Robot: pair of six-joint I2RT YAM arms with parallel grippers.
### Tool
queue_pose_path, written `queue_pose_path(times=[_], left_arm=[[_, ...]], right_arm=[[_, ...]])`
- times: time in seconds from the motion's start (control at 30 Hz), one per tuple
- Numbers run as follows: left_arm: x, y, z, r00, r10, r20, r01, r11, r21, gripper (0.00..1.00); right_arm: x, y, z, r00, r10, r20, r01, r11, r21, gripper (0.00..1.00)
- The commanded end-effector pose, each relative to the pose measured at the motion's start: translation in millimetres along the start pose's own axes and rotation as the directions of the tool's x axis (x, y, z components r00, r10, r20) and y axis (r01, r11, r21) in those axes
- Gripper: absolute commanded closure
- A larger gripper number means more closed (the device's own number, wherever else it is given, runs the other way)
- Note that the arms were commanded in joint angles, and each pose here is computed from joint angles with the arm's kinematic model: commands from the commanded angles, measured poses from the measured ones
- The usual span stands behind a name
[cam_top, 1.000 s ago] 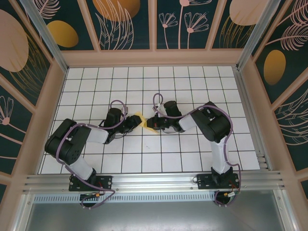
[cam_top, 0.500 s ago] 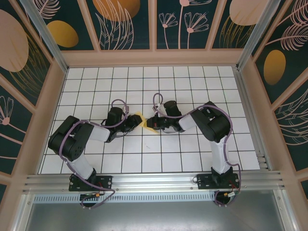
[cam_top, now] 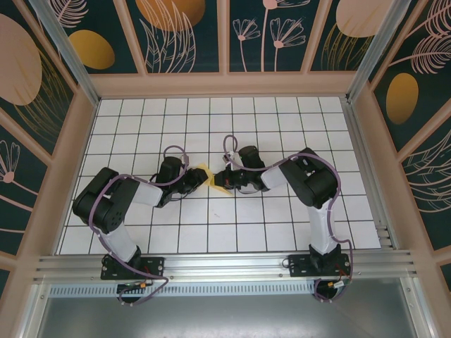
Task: Fold a paper plane with a square sheet of paper (pick it up from the middle)
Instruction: Fold the wing for the fifth time at the center of the table.
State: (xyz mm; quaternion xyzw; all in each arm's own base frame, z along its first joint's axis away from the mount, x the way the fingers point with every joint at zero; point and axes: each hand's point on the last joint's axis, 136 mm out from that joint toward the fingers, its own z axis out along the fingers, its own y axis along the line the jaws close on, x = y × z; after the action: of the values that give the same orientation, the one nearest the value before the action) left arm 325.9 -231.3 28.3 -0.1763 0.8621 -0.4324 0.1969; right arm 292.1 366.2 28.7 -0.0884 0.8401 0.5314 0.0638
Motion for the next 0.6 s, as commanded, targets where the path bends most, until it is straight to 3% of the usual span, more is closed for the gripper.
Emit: queue_pose_path(times=[0.0, 0.57], left_arm=[[-0.1, 14.6, 4.9, 0.999, -0.034, 0.007, 0.035, 0.998, -0.061, 0.69], [4.0, 31.7, 11.0, 0.996, -0.083, -0.016, 0.080, 0.987, -0.137, 0.70]], right_arm=[[-6.4, 13.5, -7.6, 0.999, -0.041, -0.002, 0.041, 0.999, -0.010, 0.93], [5.3, 13.0, -28.1, 0.988, -0.147, -0.051, 0.151, 0.986, 0.069, 0.79]])
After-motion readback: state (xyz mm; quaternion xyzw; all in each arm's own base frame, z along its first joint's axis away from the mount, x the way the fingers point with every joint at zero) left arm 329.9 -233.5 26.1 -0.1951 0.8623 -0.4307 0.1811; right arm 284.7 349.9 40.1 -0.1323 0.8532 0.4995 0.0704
